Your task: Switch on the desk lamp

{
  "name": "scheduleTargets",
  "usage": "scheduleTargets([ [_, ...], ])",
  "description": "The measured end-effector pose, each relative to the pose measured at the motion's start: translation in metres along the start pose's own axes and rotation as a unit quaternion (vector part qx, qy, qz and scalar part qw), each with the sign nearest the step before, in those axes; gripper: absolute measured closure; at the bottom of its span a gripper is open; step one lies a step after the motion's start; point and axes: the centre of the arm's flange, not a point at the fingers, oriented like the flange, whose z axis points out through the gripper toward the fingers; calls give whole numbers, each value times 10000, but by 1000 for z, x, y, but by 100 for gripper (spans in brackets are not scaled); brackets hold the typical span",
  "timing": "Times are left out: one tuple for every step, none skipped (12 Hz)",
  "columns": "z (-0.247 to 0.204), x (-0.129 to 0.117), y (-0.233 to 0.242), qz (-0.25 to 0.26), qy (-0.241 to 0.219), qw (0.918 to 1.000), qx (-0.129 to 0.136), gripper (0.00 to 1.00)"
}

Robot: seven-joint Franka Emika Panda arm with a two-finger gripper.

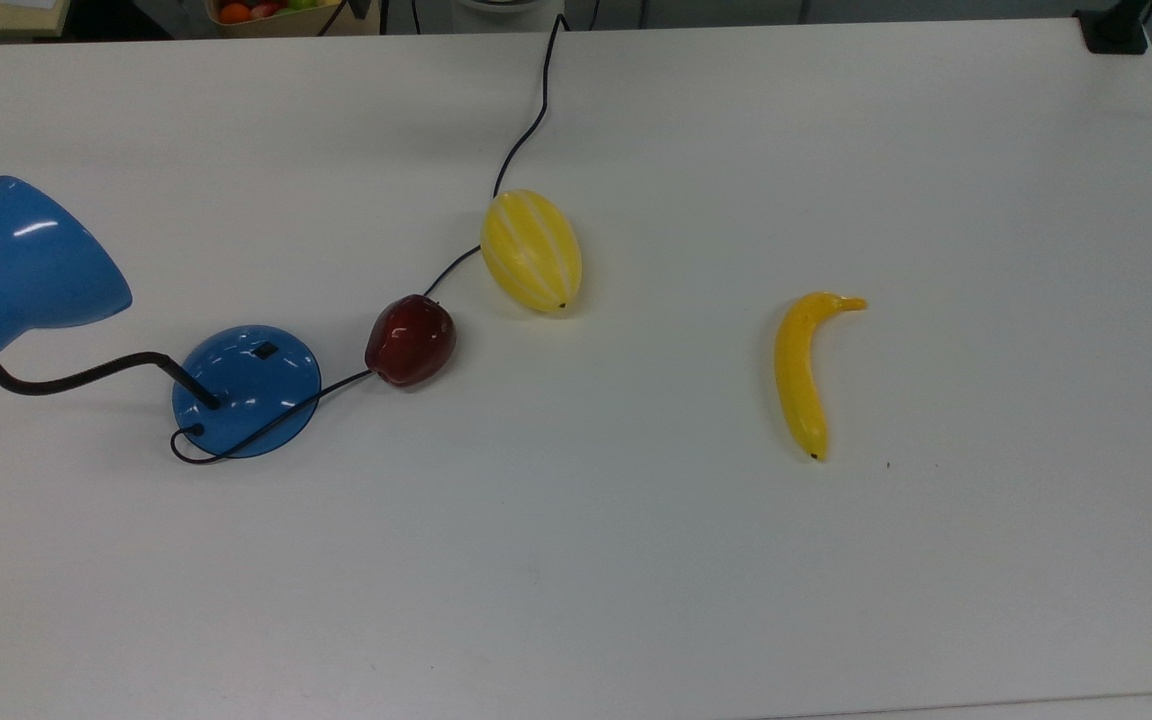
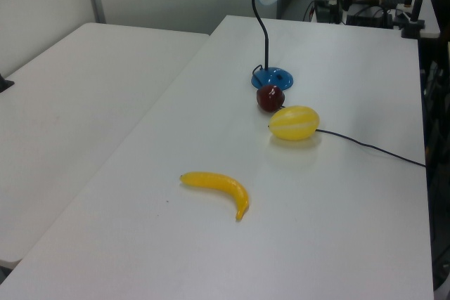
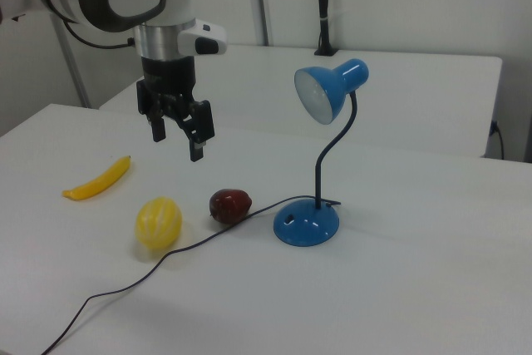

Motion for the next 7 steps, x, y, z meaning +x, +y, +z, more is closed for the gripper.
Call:
scheduleTargets([
  [0, 0, 0, 0, 0, 10000, 0, 0],
  [0, 0, 0, -1, -8, 10000, 0, 0],
  [0, 0, 0, -1, -18, 10000, 0, 0],
  [0, -1, 0, -3, -28, 10000, 0, 0],
  [1, -1, 0, -5, -38, 10000, 0, 0],
  [1, -1, 0, -6, -41, 10000, 0, 0],
  [1, -1, 0, -6, -41, 10000, 0, 0],
])
